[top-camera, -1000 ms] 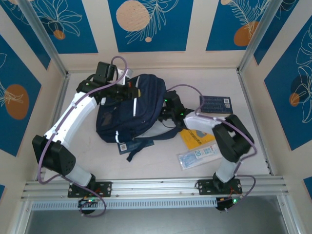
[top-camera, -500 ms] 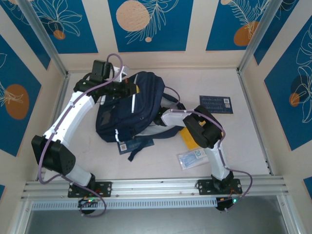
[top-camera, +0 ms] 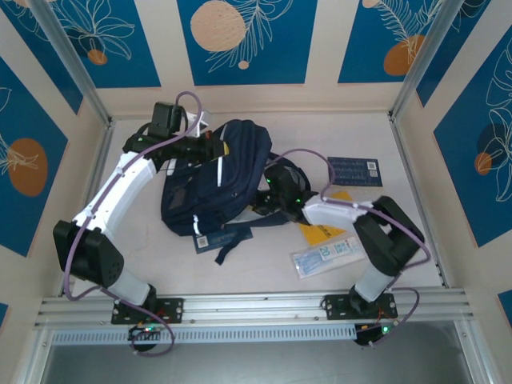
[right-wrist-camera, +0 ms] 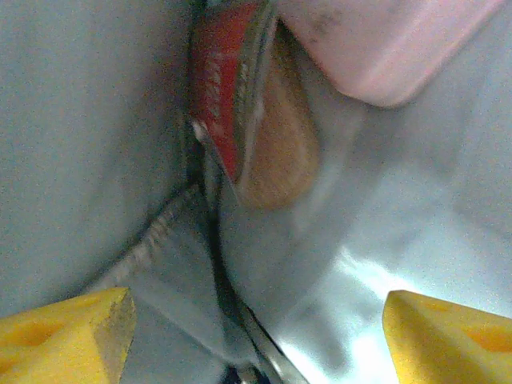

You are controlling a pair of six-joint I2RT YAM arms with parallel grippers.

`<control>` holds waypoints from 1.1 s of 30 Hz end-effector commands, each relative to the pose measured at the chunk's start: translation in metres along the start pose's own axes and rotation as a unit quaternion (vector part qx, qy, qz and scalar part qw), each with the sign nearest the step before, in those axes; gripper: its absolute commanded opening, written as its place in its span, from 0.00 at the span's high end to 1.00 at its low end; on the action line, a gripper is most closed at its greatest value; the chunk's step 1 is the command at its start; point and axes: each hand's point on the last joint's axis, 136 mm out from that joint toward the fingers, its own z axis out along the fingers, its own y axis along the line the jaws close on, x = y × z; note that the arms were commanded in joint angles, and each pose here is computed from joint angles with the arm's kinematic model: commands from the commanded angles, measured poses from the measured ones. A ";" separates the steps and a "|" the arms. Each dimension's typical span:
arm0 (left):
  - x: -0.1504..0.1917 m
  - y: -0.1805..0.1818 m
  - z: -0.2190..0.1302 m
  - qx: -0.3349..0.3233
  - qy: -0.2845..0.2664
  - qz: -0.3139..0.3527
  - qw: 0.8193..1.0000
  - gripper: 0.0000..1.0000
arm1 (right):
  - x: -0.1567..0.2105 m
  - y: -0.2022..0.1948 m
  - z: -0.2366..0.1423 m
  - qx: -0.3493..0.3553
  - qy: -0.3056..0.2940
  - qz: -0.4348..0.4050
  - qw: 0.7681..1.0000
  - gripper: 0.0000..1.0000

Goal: Pack the student bag
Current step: Close the student bag at the center of the table.

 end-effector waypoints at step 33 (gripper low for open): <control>0.154 0.078 0.029 -0.116 0.087 0.000 0.989 0.44 | 0.030 -0.066 -0.145 0.180 -0.079 -0.060 0.979 0.36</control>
